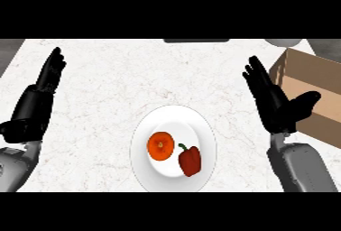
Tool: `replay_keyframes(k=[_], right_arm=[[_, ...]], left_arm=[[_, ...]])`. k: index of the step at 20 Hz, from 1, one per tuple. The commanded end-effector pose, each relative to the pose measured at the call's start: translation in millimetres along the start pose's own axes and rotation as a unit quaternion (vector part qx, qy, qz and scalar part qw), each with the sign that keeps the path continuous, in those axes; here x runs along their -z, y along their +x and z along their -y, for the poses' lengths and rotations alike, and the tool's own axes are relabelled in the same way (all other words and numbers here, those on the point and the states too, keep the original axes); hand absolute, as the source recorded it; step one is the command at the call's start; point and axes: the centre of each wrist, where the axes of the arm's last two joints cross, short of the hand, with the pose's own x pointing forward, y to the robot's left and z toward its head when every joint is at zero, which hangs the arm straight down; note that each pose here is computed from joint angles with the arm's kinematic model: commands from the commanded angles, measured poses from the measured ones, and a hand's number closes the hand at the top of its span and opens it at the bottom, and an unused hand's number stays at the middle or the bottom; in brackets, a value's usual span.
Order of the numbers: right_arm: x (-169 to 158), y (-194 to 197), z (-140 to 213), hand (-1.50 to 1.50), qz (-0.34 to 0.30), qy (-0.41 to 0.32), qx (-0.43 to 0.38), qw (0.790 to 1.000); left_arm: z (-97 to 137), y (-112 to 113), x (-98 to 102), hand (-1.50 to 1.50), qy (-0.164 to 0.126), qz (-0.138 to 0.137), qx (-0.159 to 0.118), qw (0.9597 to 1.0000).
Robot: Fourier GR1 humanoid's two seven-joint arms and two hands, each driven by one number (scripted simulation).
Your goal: Pick the bell pepper from the plate and place it in the cardboard box
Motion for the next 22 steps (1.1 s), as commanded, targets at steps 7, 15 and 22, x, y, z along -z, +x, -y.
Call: replay_keyframes(k=[7,15,22], right_arm=[[-3.7,111.0,18.0,-1.50,0.146,0.080,-0.344,0.924],[-60.8,91.5,18.3,-1.50,0.204,0.183,-0.394,0.877],[-66.7,112.9,-5.1,-1.50,0.164,0.241,-0.528,0.797]], left_arm=[[18.2,-12.4,-14.3,0.00,-0.121,-0.030,-0.021,0.9919],[15.1,-21.3,-15.8,0.00,-0.141,-0.016,-0.036,0.9893],[18.9,-35.7,-18.6,0.00,-0.152,-0.026,-0.043,0.9871]])
